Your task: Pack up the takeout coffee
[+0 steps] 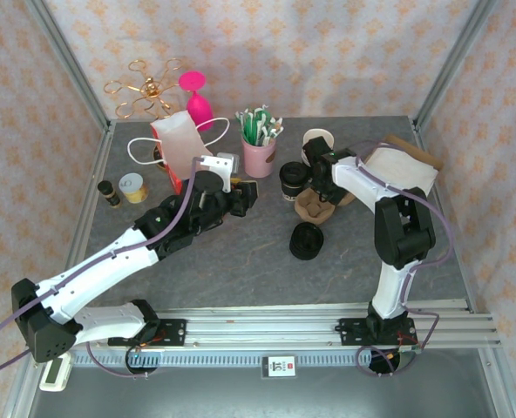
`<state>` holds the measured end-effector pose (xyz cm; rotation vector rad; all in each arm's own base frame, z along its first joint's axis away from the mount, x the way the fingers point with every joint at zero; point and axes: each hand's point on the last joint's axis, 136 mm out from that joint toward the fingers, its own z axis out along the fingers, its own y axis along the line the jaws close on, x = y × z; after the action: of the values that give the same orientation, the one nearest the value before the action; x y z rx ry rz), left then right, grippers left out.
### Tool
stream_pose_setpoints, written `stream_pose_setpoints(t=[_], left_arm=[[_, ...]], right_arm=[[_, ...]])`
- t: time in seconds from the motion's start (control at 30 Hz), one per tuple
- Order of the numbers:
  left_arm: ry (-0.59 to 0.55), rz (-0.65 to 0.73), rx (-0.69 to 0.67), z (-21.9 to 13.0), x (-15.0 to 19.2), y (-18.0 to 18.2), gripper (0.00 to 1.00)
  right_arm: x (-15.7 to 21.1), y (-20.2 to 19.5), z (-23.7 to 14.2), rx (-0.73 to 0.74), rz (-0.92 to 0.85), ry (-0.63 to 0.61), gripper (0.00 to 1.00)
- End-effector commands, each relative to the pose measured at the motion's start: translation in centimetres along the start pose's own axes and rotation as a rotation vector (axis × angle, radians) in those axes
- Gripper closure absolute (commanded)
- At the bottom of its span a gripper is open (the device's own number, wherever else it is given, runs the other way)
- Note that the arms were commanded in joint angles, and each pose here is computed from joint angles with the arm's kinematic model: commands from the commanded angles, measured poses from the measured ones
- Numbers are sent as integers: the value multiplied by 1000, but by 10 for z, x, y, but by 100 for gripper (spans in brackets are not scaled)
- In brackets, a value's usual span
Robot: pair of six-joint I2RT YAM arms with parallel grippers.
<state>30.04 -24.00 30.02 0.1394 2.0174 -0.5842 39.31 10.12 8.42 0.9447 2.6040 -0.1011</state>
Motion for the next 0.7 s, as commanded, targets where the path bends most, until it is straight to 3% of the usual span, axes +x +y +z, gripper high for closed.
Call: stream_pose_setpoints(t=[0.0, 0.67], left_arm=[[13, 27, -30, 2, 3, 6, 56], [44, 16, -30, 8, 7, 3, 56]], right_arm=[[-10, -9, -15, 30, -30, -31, 58], [-11, -58, -16, 94, -296, 41, 59]])
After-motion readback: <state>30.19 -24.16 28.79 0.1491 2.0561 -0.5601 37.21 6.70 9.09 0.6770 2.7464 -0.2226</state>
